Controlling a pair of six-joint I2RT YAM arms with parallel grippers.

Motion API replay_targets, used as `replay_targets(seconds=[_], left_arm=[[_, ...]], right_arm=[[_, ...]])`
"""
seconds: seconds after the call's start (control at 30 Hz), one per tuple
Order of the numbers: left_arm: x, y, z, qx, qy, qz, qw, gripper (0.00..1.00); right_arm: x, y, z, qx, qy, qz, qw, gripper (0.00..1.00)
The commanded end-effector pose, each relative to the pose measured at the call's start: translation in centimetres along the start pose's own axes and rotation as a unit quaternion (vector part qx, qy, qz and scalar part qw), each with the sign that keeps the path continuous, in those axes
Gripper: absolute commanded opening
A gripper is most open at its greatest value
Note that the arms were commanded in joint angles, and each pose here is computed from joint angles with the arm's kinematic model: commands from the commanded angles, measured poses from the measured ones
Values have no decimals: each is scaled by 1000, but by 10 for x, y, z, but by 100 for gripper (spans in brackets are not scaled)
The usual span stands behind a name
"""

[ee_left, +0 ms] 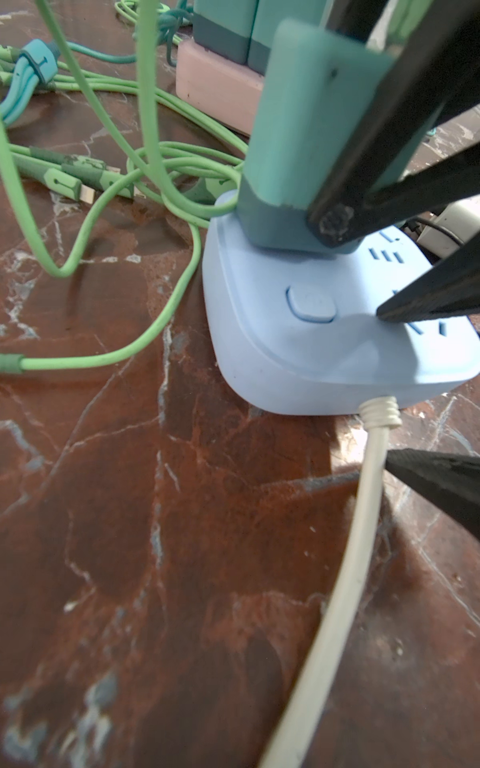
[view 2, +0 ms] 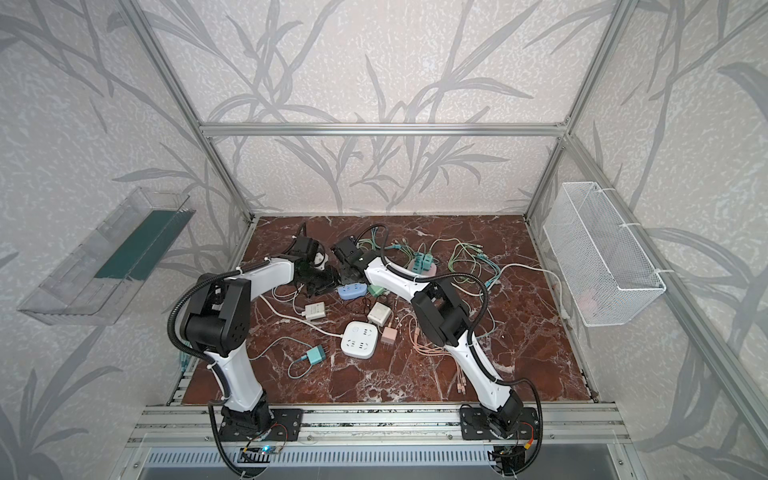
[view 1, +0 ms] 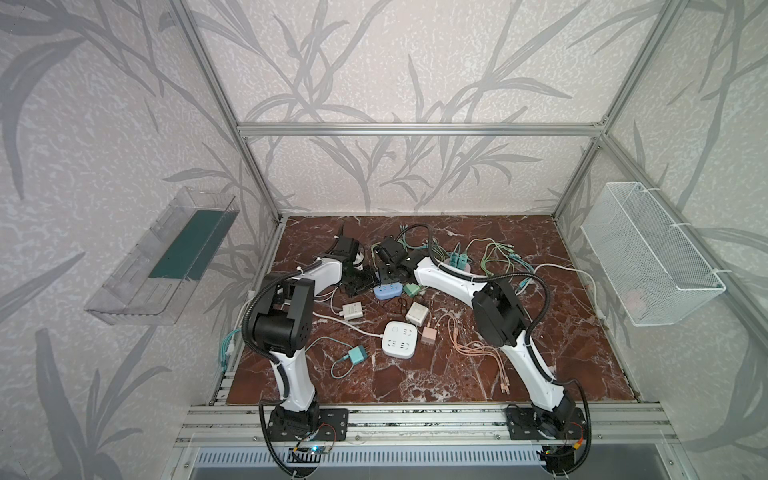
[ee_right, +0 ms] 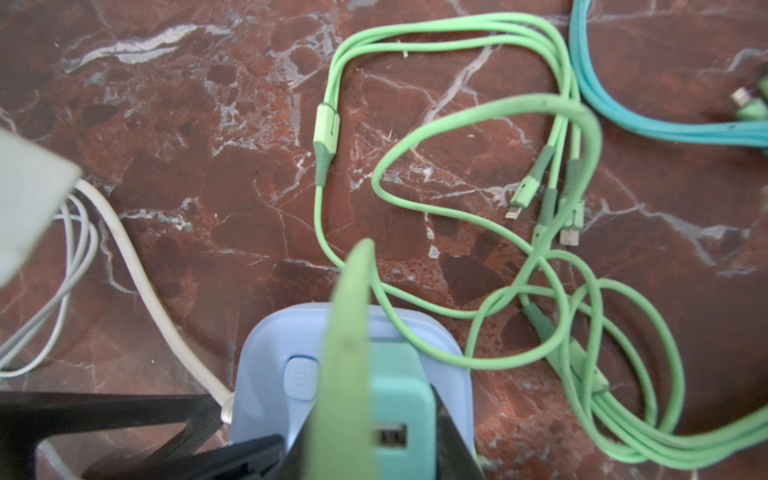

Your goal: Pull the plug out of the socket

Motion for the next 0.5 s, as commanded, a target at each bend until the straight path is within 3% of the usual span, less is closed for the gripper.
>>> replay_targets(seconds=[0.0, 0.17, 0.47], left_arm=[[-20, -9, 26, 24, 64, 24, 997, 50], [-20, -9, 26, 26, 64, 25, 997, 50], [-18, -9, 30, 31, 62, 25, 997, 50]], right_arm=[[35, 23, 30, 38, 26, -45, 998, 14], [35, 24, 47, 101, -12, -36, 994, 14], [30, 24, 44, 100, -34, -24, 994, 14]])
Point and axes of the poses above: each gripper's point midway between its finger pads, its own x axis back along the fingers, its own z axis along the line the jaws close on, y = z × x, the point moved 10 cm from there along x, back along the fingers, and after that the axes turned 9 degrees about x, right-handed, at the moved point
